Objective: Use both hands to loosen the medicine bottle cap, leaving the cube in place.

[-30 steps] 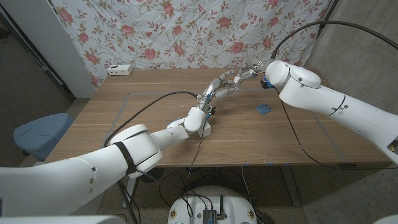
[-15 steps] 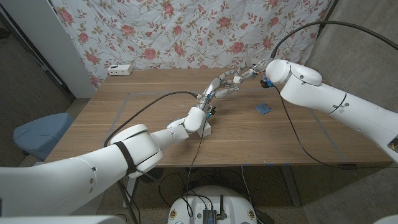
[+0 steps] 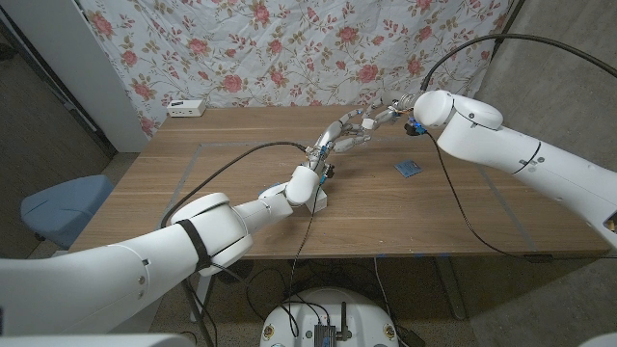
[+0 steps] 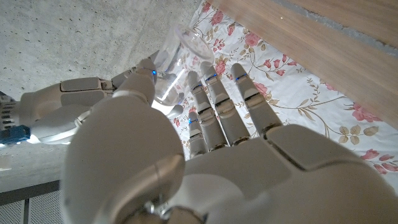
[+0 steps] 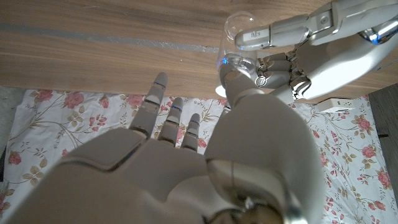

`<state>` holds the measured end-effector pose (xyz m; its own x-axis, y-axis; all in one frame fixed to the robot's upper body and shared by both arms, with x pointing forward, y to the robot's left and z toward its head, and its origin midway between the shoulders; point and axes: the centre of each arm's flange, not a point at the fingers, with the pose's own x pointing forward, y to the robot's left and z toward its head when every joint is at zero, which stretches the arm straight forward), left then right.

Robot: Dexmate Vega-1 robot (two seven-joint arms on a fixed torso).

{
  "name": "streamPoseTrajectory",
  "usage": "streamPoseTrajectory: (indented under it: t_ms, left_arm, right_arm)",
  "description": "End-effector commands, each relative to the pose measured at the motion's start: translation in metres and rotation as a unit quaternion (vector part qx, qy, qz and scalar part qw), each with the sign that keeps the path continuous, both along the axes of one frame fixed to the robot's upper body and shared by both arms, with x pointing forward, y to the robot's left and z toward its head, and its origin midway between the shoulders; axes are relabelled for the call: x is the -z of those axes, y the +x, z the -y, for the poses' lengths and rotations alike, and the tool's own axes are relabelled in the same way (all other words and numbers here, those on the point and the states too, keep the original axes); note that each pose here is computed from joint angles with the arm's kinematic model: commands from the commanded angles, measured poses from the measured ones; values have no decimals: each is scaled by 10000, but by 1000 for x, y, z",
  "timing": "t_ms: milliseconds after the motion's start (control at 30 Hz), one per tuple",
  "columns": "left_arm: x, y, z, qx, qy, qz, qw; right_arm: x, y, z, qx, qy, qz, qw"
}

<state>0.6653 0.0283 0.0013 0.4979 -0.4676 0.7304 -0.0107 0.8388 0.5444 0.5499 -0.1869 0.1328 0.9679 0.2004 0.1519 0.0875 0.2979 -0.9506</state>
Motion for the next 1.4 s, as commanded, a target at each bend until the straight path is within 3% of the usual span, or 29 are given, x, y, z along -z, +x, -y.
streamPoseTrajectory:
  t_ms: [33, 1400]
  left_arm:
    - [0, 0, -1, -1, -9, 13, 10000]
    - [2, -4, -1, 34, -23, 134, 9999]
  right_arm:
    - [1, 0, 0, -78, 20, -133, 9999]
    - [0, -10, 2, -125, 12, -221, 9997]
